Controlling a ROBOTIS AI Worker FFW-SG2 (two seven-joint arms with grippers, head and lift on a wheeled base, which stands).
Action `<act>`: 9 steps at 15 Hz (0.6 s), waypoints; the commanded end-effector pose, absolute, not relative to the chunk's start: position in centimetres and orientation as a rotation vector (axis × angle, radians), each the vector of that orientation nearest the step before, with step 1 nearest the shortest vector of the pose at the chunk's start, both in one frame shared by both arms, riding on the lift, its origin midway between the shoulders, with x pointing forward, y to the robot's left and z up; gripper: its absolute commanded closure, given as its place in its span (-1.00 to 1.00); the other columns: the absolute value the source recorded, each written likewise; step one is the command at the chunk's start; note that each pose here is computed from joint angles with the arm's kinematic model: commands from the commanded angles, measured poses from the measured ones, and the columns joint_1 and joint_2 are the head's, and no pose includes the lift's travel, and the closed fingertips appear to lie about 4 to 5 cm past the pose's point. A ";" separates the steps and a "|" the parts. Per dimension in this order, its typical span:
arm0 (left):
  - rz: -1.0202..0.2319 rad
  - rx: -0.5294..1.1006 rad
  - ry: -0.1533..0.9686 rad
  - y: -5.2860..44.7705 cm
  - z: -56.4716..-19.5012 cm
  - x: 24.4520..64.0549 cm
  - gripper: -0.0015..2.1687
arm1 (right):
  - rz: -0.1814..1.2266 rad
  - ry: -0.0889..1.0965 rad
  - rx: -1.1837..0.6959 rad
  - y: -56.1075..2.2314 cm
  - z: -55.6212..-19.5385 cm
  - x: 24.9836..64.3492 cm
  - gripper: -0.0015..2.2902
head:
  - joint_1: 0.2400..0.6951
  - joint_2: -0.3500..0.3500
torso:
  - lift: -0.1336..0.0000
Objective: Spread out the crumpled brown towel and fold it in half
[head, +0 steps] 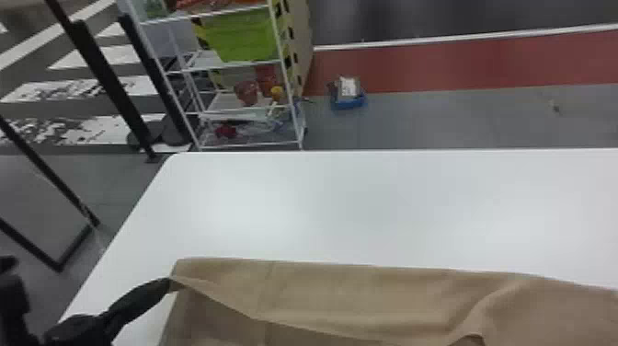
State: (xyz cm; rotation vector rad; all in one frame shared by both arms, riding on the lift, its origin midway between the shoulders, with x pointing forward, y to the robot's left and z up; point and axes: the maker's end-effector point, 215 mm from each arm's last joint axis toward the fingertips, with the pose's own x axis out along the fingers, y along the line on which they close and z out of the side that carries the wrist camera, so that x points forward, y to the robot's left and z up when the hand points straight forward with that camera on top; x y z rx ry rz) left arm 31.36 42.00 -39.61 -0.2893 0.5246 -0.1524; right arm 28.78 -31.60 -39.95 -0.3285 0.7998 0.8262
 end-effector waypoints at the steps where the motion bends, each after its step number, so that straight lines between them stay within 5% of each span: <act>1: -0.153 -0.286 0.547 41.4 -39.9 31.4 0.23 | 0.830 0.818 -0.384 -32.0 -39.9 29.2 -0.47 | 1.00 0.59 | -0.85; 9: -0.165 -0.273 0.543 40.7 -39.6 31.8 0.23 | 0.909 0.890 -0.399 -30.3 -43.1 27.7 -0.46 | 1.00 0.51 | -0.85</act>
